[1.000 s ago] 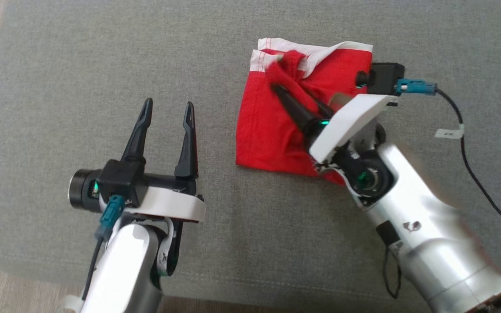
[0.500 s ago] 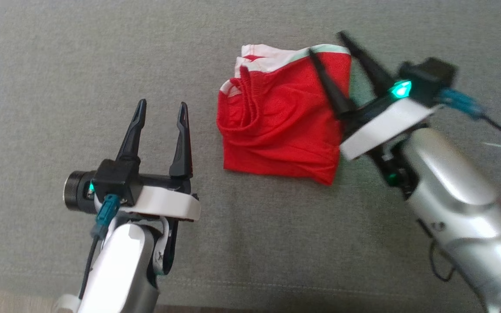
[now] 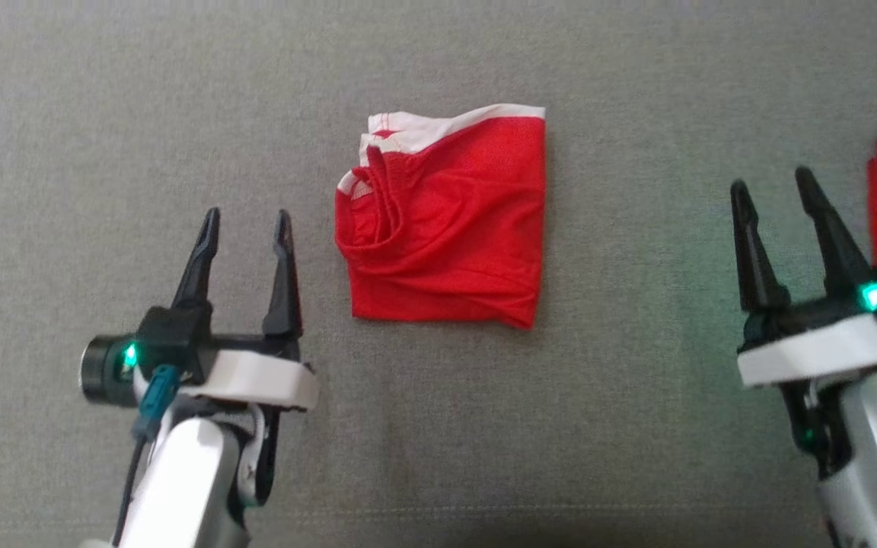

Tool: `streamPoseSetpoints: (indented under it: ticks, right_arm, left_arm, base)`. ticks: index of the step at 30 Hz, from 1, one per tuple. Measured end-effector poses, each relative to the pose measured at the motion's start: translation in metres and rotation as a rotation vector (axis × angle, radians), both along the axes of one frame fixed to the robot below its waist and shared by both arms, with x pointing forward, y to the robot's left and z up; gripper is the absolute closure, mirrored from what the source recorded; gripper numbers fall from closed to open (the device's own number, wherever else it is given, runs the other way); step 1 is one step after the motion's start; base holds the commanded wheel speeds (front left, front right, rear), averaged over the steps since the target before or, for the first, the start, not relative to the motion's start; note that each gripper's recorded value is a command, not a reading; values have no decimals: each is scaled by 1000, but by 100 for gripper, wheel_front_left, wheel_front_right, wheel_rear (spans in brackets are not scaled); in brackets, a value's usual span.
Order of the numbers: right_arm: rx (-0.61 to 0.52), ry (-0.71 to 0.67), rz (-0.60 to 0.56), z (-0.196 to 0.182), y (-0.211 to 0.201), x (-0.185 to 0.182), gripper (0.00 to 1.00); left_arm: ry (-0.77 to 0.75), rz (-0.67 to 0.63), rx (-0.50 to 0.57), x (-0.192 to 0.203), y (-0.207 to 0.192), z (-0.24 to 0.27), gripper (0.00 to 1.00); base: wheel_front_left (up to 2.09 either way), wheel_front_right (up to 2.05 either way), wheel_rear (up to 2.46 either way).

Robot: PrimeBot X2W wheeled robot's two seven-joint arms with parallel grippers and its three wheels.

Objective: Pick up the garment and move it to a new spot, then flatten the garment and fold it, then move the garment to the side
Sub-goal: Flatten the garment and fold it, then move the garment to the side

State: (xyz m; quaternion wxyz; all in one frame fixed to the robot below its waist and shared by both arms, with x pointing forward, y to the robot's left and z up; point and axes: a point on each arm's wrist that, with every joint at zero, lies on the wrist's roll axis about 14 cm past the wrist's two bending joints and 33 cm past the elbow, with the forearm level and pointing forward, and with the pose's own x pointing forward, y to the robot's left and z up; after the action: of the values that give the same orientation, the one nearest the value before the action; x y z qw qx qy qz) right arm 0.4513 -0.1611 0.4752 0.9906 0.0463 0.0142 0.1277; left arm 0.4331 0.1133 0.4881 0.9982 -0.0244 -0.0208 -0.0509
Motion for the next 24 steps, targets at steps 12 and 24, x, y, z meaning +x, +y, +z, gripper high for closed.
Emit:
streamPoseSetpoints:
  ticks: [12, 24]
  right_arm:
    - [10, 6, -110, 28, -12, -69, 0]
    - [17, 19, -158, 37, -17, -108, 0]
  left_arm:
    - [28, 13, 18, -34, 11, 2, 0]
    - [48, 27, 35, -65, 18, 5, 0]
  base:
    - [0, 0, 0]
    - [0, 0, 0]
